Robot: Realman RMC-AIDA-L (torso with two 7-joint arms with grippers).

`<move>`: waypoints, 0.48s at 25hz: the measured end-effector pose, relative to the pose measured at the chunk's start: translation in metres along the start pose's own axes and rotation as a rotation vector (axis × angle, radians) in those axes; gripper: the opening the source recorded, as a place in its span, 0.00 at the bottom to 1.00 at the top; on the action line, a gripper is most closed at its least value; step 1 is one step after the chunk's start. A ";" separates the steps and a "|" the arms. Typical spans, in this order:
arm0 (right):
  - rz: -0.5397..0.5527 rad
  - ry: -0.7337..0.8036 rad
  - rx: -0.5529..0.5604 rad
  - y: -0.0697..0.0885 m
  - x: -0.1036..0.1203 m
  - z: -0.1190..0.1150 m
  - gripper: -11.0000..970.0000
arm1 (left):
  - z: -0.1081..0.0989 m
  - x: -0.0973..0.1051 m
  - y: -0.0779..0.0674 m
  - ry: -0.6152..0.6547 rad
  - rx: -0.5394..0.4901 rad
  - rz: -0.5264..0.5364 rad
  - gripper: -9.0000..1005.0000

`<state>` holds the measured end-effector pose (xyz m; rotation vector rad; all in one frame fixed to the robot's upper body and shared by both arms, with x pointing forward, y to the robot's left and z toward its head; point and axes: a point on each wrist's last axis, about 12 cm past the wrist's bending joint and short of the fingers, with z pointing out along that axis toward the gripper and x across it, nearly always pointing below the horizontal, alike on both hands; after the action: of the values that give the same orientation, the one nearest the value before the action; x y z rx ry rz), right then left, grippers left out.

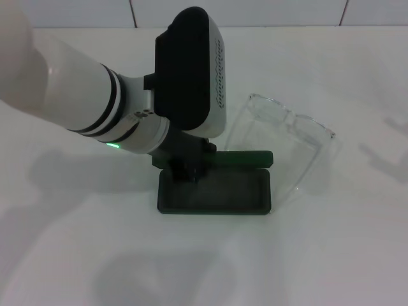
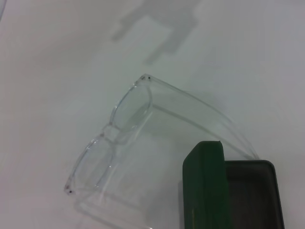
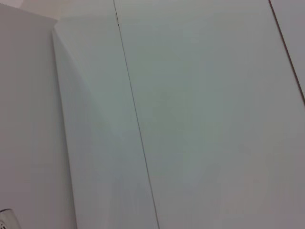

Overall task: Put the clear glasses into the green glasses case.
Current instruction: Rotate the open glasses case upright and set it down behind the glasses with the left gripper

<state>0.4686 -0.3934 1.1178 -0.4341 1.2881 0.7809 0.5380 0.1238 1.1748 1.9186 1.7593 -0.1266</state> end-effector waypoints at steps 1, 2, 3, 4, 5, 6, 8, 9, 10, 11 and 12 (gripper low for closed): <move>-0.001 -0.001 -0.002 0.000 0.000 0.001 0.88 | 0.001 0.000 0.000 0.001 0.003 0.001 0.21; -0.001 -0.001 -0.003 0.000 0.000 0.001 0.88 | 0.002 0.000 -0.001 0.004 0.005 0.001 0.21; -0.001 -0.002 -0.005 -0.001 0.000 0.002 0.88 | 0.003 0.001 -0.001 0.006 0.007 0.002 0.21; -0.002 -0.002 -0.007 -0.001 -0.001 0.003 0.88 | 0.004 0.001 -0.002 0.011 0.007 0.003 0.21; -0.002 -0.002 -0.008 -0.001 -0.001 0.003 0.88 | 0.004 0.002 -0.002 0.015 0.008 0.003 0.21; -0.002 -0.002 -0.008 -0.001 -0.001 0.003 0.88 | 0.005 0.003 -0.002 0.022 0.008 0.004 0.21; -0.003 -0.002 -0.009 -0.001 -0.001 0.004 0.88 | 0.007 0.003 -0.003 0.026 0.006 0.009 0.21; -0.003 -0.003 -0.009 -0.001 -0.001 0.004 0.88 | 0.008 0.002 -0.003 0.025 0.003 0.011 0.21; -0.003 -0.003 -0.009 -0.001 -0.001 0.004 0.88 | 0.009 0.001 -0.003 0.021 -0.002 0.014 0.21; -0.003 -0.002 -0.008 -0.001 -0.001 0.004 0.88 | 0.009 0.001 -0.003 0.019 -0.005 0.016 0.21; -0.003 -0.002 -0.007 -0.001 -0.001 0.004 0.88 | 0.010 0.000 -0.003 0.016 -0.011 0.018 0.21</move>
<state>0.4722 -0.3919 1.1195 -0.4411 1.2830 0.7838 0.5382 0.1199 1.1657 1.9325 1.7491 -0.0951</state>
